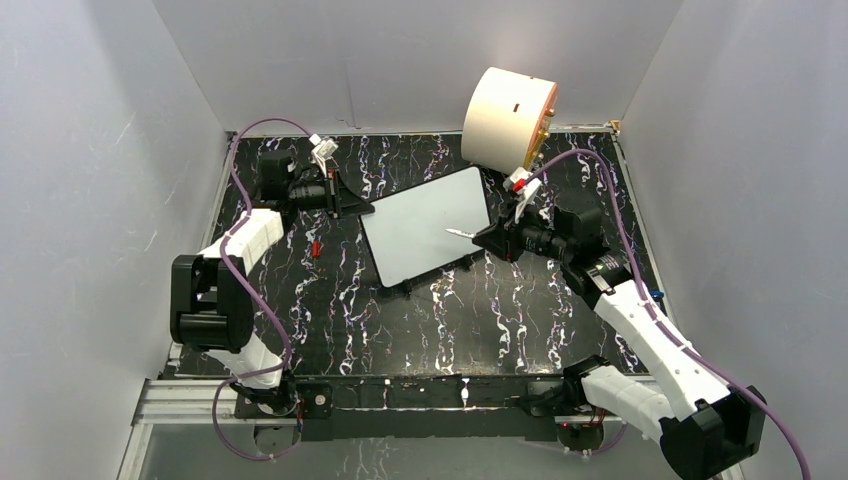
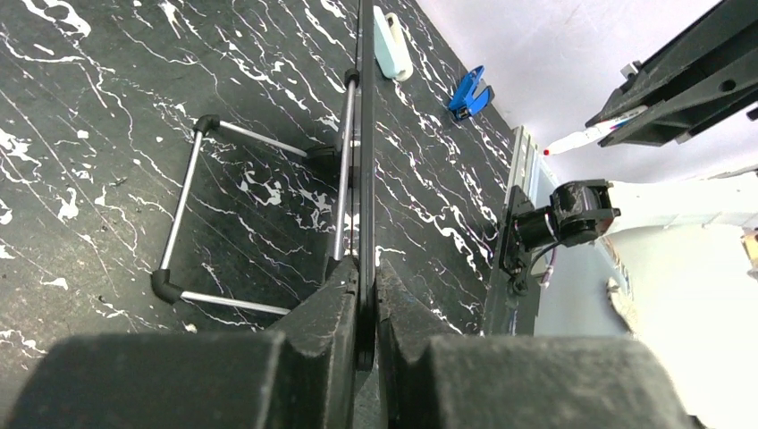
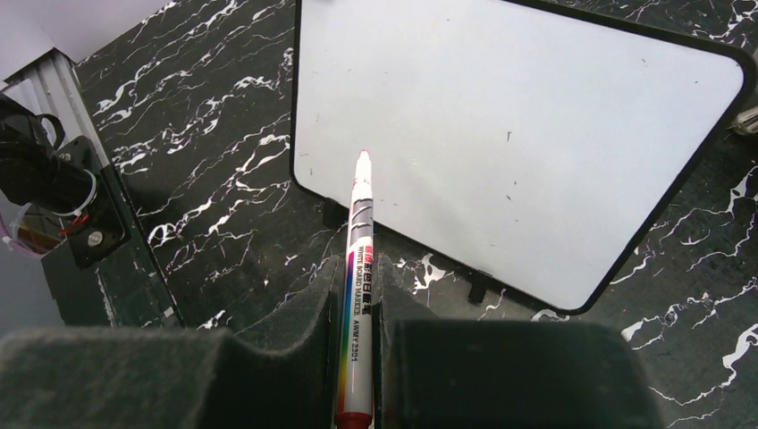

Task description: Write a sentence on the whiteboard

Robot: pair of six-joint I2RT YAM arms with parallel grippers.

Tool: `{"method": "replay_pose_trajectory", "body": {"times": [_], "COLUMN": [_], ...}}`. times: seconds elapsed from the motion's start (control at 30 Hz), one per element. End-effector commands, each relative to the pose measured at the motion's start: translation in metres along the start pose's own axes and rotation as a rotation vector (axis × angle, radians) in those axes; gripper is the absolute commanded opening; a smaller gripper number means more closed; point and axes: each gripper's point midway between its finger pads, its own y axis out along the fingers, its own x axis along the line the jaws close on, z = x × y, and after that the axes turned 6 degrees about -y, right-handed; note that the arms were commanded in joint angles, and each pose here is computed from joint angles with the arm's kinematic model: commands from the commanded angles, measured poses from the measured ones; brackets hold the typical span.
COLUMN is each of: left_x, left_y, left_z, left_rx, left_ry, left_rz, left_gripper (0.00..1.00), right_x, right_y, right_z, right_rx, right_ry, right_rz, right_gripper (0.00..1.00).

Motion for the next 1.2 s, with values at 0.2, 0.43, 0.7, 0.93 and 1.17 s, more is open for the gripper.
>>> {"method": "replay_pose_trajectory", "body": {"times": [0.2,0.43,0.7,0.93,1.17], "left_x": [-0.015,-0.008,-0.005,-0.008,-0.004], "left_y": [-0.003,-0.003,0.0,0.002,0.004], "left_z": [0.014,0.018,0.021,0.018,0.017], "left_rx": [0.019,0.028,0.033,0.031,0.034], "left_ry": [0.069,0.093,0.088,0.088,0.075], "left_rz": [0.02,-0.031,-0.045,-0.049,-0.051], "left_gripper": [0.0,0.0,0.0,0.0,0.0], "right_x": [0.012,0.013,0.019,0.025,0.036], "right_y": [-0.001,0.009,0.037,0.054,0.062], "right_z": [-0.041,-0.041,-0.031,-0.026,-0.03], "right_rx": [-0.103,-0.073,0.023,0.068,0.064], "right_ry": [-0.082,-0.115,-0.17,-0.194,-0.208], "right_rz": [-0.008,0.075,0.158,0.213,0.212], "right_gripper": [0.0,0.0,0.0,0.0,0.0]}}
